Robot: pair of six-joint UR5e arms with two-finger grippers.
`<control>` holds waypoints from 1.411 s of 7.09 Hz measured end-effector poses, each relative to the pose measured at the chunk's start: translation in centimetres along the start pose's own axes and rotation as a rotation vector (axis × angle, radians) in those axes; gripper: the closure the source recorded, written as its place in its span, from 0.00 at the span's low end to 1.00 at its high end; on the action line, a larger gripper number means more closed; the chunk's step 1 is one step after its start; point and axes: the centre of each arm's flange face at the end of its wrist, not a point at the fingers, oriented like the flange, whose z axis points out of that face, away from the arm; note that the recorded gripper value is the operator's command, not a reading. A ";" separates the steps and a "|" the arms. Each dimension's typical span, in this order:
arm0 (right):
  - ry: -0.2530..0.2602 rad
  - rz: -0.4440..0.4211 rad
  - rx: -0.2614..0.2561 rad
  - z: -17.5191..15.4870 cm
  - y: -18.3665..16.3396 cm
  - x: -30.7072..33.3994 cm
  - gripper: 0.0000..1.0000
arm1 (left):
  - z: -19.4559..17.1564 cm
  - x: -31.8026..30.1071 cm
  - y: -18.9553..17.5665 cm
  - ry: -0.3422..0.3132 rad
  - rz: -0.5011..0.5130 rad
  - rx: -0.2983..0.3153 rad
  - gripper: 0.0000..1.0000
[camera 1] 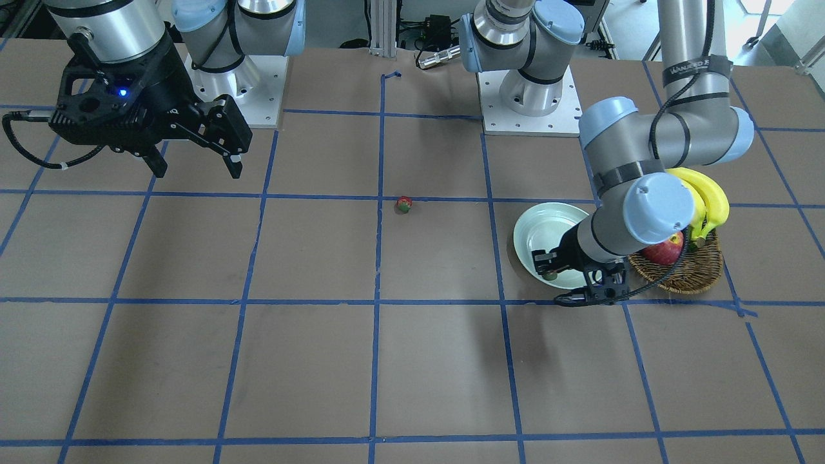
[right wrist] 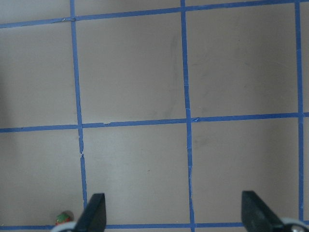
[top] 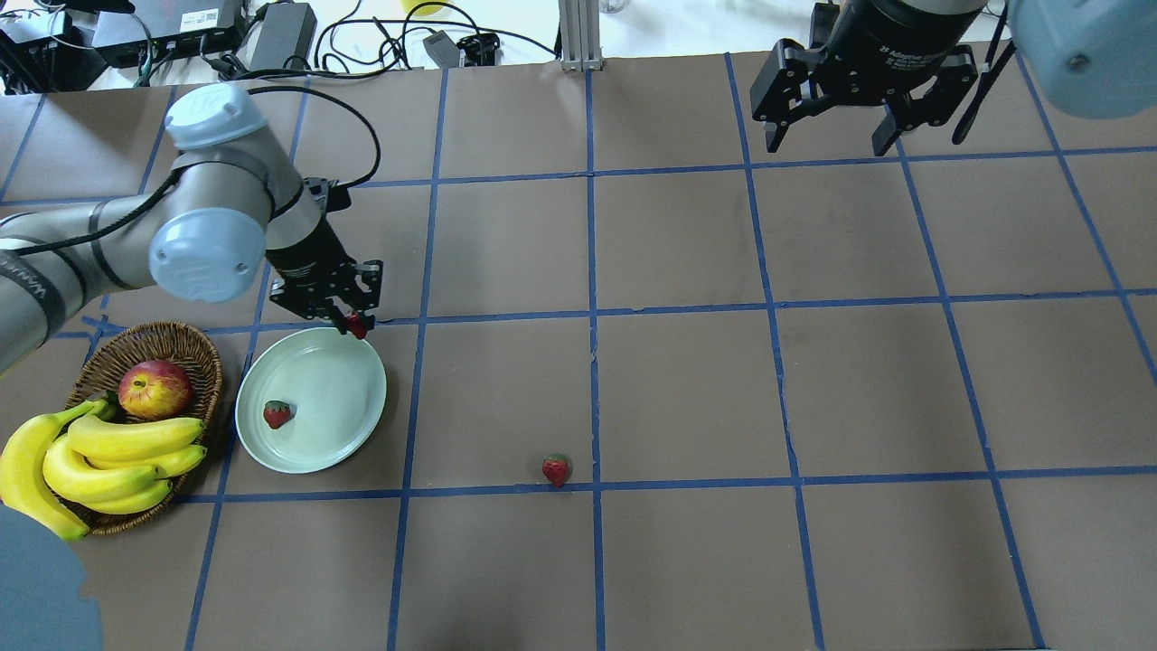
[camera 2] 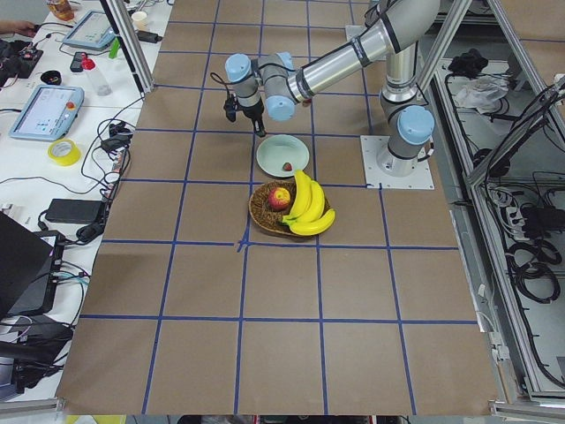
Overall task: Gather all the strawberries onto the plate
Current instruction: 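Lower the strawberry onto the plate and open the left gripper, then reach the left gripper to the last strawberry on the table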
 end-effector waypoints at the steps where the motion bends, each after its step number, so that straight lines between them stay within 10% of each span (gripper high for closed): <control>1: -0.003 -0.004 -0.003 0.1 0.1 0.0 0.00 | 1.8 -3.4 0.8 0.016 -0.006 -0.045 0.01; 6: -0.002 -0.006 -0.007 0.2 0.3 0.0 0.00 | 2.1 -3.2 1.6 0.045 0.006 -0.018 0.00; 10: -0.002 -0.006 -0.008 0.3 0.3 0.0 0.00 | 0.4 15.7 7.5 0.012 0.061 0.046 0.00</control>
